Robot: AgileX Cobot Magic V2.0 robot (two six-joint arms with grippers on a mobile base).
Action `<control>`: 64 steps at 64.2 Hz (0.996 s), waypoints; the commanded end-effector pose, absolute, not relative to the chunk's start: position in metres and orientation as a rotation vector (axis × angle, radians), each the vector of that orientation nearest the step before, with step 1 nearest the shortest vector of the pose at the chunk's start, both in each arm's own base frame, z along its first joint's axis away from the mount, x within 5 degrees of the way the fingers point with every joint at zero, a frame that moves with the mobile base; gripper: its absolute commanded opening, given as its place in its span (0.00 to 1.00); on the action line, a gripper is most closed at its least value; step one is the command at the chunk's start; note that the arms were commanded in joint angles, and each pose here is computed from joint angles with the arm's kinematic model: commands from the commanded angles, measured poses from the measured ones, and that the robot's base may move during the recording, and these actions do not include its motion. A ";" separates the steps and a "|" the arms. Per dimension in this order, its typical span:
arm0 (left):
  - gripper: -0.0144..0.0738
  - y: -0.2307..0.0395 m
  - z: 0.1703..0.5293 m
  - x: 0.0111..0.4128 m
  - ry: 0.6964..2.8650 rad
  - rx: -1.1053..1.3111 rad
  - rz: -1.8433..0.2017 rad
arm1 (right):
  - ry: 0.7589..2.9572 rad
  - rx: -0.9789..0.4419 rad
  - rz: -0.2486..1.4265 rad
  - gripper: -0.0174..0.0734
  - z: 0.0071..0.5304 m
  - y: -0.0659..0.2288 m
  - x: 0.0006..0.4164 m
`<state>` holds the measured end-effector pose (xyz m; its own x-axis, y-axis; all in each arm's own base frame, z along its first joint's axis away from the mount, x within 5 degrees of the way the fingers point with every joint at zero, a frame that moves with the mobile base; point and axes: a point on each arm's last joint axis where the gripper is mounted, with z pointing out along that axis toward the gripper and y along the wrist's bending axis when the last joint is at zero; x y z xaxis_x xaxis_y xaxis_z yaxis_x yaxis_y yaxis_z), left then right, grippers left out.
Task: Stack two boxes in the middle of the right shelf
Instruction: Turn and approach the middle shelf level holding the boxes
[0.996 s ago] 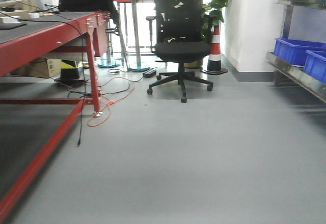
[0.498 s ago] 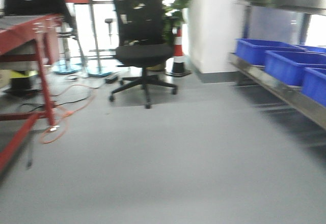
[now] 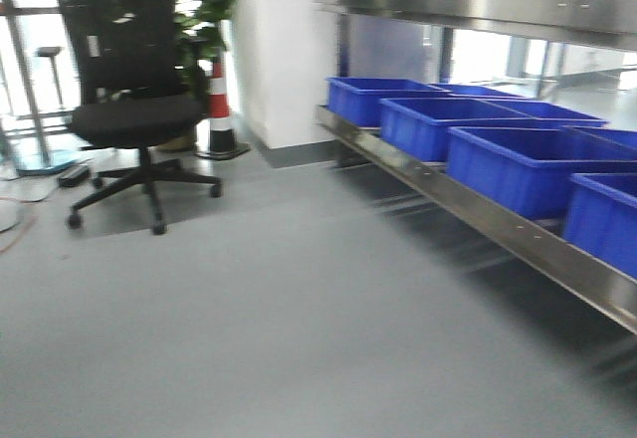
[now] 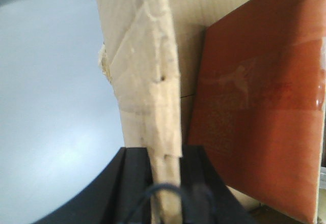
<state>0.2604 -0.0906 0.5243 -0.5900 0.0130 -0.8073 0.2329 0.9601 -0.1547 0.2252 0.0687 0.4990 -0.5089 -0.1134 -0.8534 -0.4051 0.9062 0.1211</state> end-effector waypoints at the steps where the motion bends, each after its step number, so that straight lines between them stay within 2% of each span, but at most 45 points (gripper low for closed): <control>1: 0.04 -0.088 0.533 0.259 2.109 0.166 -0.310 | 2.030 -0.369 0.364 0.02 0.508 0.066 0.222; 64: 0.04 -0.086 0.533 0.260 2.106 0.162 -0.283 | 2.030 -0.369 0.364 0.02 0.508 0.066 0.222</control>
<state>0.2606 -0.0900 0.5243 -0.5886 0.0149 -0.8083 0.2290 0.9620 -0.1490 0.2252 0.0687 0.4990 -0.5089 -0.1134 -0.8534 -0.4051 0.9062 0.1211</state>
